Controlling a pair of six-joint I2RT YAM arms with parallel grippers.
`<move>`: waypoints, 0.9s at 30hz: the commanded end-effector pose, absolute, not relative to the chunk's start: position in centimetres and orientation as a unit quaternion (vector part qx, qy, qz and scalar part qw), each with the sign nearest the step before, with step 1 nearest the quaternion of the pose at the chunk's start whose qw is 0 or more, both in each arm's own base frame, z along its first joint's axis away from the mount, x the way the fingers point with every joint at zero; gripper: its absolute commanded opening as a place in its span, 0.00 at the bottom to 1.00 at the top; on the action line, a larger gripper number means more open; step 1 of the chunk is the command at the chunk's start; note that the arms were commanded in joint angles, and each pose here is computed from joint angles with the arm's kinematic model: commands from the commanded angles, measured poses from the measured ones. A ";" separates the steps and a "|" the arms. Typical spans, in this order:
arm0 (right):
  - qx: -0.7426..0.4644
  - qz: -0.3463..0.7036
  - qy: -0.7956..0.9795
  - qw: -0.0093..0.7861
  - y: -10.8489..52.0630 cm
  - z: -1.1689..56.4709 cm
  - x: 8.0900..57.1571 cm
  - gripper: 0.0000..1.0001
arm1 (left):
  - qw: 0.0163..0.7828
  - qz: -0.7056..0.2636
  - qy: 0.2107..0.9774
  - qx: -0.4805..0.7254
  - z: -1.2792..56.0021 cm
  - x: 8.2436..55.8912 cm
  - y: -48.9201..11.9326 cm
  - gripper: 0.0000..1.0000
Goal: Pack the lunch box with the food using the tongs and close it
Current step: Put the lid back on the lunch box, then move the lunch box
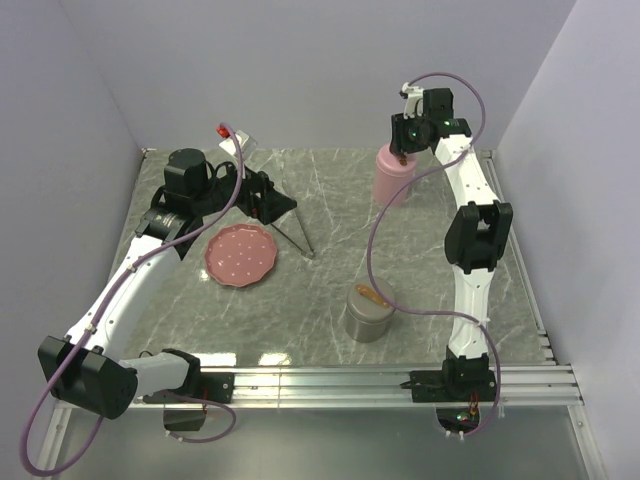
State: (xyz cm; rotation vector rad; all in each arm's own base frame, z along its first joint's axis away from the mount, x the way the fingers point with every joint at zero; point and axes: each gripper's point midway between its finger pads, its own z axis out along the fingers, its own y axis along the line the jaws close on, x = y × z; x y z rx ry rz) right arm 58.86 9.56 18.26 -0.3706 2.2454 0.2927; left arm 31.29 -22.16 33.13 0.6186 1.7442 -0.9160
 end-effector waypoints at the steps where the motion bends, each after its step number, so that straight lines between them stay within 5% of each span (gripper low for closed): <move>1: -0.153 0.119 0.912 0.362 9.4 15.7 56.6 0.52 | 0.522 -0.390 0.713 0.259 33.9 31.5 -22.3 0.99; 16: -0.009 0.302 0.820 0.486 7.3 28.5 58.3 0.59 | 0.509 -0.411 0.716 0.245 33.7 31.5 -22.4 1.00; 27: 0.191 0.428 0.764 0.443 2.4 24.7 62.3 0.53 | 0.532 -0.389 0.715 0.232 33.5 33.1 -21.4 0.99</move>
